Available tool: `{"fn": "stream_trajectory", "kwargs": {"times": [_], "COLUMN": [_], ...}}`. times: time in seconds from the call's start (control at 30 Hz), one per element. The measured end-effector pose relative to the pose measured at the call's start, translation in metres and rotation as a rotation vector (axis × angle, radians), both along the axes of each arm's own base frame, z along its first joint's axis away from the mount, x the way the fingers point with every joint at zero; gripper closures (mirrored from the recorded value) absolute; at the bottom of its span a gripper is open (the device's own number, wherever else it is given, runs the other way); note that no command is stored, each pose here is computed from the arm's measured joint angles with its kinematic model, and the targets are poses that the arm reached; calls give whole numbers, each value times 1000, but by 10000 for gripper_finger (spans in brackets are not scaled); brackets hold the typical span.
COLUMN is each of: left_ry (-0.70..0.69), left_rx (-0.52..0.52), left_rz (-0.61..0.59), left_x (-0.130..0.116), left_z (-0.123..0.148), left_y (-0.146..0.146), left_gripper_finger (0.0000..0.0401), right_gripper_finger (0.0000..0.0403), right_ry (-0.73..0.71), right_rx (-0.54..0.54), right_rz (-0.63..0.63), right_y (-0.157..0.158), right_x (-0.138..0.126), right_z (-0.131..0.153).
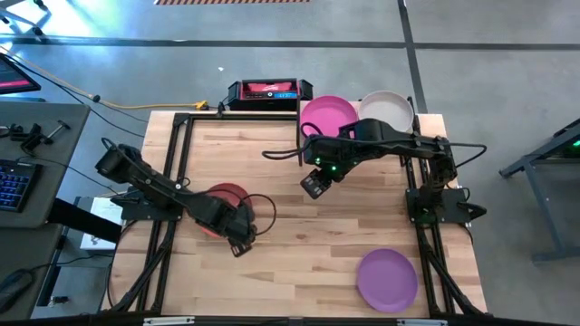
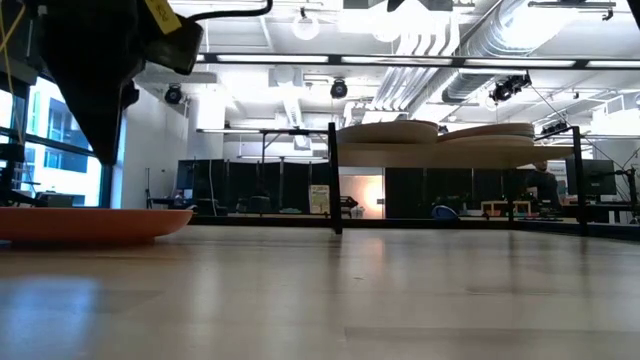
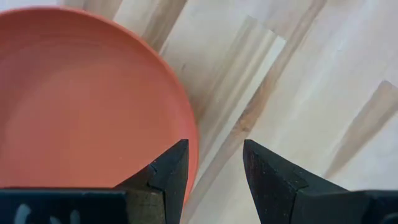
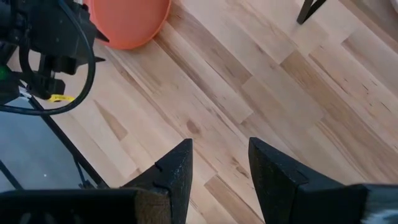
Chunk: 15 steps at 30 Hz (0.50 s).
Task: Place and stack plates onto a shelf
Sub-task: Stack the orange plate on top of the pink plate on the shelf
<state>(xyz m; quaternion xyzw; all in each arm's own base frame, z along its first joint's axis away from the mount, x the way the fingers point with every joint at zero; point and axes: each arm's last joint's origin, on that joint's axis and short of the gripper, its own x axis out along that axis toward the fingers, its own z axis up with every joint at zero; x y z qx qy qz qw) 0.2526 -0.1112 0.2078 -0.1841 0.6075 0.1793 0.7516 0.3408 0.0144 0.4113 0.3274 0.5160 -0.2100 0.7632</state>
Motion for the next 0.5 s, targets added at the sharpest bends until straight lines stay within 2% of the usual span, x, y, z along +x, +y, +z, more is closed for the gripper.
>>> {"fn": "stream_trajectory", "kwargs": {"times": [0.2,0.5], "left_ry": [14,72], "left_rx": [26,50], "left_rz": [13,5], "left_x": [2,13], "left_z": [-6,-30], "left_y": [0,-5], "left_gripper_finger": [258,259], "right_gripper_finger": [269,269], "right_ry": [0,1], "right_rx": [0,0], "right_rz": [0,6], "right_y": [0,0], "right_x": [0,0], "right_z": [0,0]}}
